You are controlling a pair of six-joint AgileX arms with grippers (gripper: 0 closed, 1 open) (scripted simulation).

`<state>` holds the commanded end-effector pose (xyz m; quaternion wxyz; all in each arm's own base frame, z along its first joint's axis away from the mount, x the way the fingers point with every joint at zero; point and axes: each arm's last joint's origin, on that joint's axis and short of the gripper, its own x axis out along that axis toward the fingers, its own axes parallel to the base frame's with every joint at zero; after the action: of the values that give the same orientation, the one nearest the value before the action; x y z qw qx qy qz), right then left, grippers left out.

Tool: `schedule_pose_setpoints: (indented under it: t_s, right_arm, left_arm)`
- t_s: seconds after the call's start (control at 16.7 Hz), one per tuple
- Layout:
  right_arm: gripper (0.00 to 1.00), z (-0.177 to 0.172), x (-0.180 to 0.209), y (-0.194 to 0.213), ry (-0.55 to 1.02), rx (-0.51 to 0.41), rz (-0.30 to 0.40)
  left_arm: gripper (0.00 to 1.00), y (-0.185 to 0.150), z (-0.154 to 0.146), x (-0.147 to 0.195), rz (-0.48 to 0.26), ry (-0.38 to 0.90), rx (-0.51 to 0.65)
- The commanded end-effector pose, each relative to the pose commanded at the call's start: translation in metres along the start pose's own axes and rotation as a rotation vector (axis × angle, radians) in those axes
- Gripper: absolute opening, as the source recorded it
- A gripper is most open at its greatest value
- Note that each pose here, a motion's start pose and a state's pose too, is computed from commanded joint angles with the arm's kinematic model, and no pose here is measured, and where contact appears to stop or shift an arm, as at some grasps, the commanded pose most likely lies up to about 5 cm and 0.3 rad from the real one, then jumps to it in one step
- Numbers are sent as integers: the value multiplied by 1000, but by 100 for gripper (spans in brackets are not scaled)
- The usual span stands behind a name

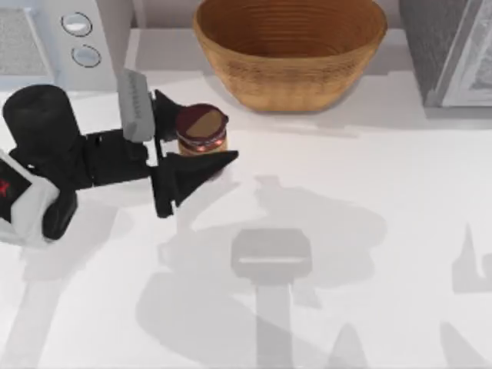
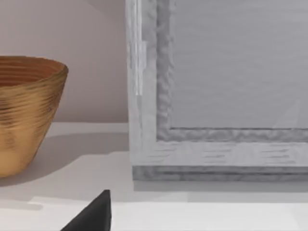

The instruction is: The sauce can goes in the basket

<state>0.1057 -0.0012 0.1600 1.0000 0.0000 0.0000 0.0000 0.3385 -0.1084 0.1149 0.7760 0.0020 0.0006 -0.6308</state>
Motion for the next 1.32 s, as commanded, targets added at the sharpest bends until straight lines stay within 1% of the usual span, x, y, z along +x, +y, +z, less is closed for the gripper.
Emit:
schedule_pose_setpoints:
  t_s: [0.24,0.48,0.72,0.84,1.02,1.32]
  right_arm:
    - [100,0,0,0,0,0,0]
    - [100,0,0,0,0,0,0]
    - [100,0,0,0,0,0,0]
    - [100,0,0,0,0,0,0]
    - [100,0,0,0,0,0,0]
    - [100,0,0,0,0,0,0]
  left_arm:
    - [0,35,20,31,121,0,5]
    - [0,69,55,67,279,-6,11]
    - [0,92,95,98,440,-11,11]
    - [0,98,110,109,502,-9,5]
    - [0,102,119,116,549,-3,-3]
    - [0,103,121,114,556,-7,2]
